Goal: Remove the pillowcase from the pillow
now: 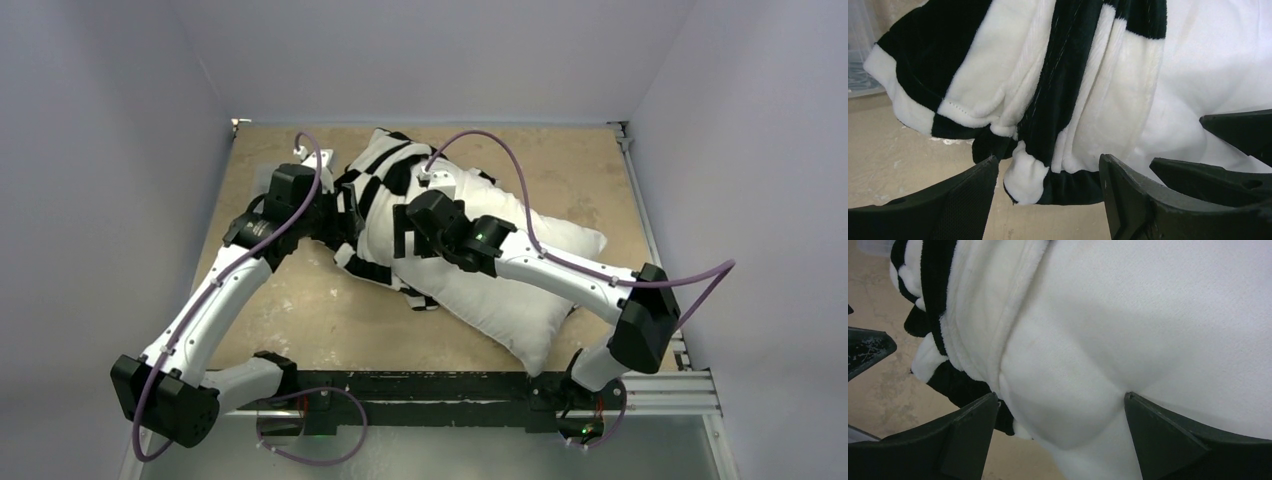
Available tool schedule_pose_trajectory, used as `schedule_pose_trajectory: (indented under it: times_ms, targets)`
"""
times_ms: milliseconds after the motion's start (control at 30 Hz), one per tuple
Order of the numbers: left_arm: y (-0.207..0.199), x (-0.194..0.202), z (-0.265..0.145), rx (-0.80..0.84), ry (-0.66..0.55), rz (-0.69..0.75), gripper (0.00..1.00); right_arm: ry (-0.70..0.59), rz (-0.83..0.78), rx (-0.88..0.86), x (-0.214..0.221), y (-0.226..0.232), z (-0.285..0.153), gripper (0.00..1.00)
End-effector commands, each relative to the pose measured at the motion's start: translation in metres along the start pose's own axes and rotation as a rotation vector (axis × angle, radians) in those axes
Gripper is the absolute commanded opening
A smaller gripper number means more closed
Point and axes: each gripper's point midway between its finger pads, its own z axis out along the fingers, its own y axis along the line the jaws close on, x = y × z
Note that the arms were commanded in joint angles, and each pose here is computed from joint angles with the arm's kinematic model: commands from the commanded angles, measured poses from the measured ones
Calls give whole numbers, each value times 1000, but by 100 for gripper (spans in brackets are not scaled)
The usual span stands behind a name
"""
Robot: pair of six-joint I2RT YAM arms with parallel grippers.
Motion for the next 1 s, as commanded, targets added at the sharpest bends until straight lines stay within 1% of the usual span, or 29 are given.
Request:
schedule_pose_trajectory:
  times_ms: [0,67,167,233,267,300,400,500,533,633,733,833,900,933,967]
  targets:
    - [-8,6,4,52,-2,-41,73,94,12,73,38,-20,15,99]
    - [-9,12,9,61,18,-44,73,123,-3,145,58,-36,30,99]
    - [-9,18,14,66,42,-43,73,137,-10,197,74,-48,42,98]
    - [-9,21,16,69,48,-42,73,150,-16,211,82,-52,47,94]
    - [-9,21,18,71,50,-40,73,148,-17,213,84,-53,49,87]
    - [-9,22,19,76,51,-39,73,144,-15,210,84,-52,51,79]
    - [-11,26,24,90,63,-39,73,133,-17,164,80,-42,55,42]
    - [-13,28,29,102,82,-44,73,110,-11,81,68,-24,53,2]
    - [-14,29,31,109,89,-42,73,97,-6,56,62,-18,51,0]
    - [-16,32,38,119,105,-38,73,57,-4,6,45,-6,45,0]
    - [-18,43,49,128,148,-34,73,15,0,-23,28,2,37,0]
    - [-11,55,60,90,193,-30,73,-31,14,-51,10,9,27,0]
    - [-5,61,66,62,206,-30,69,-65,31,-61,-2,11,19,0]
    - [-3,62,68,54,209,-30,65,-83,43,-64,-9,10,15,0]
    - [-2,63,70,48,208,-29,59,-102,57,-68,-16,9,11,0]
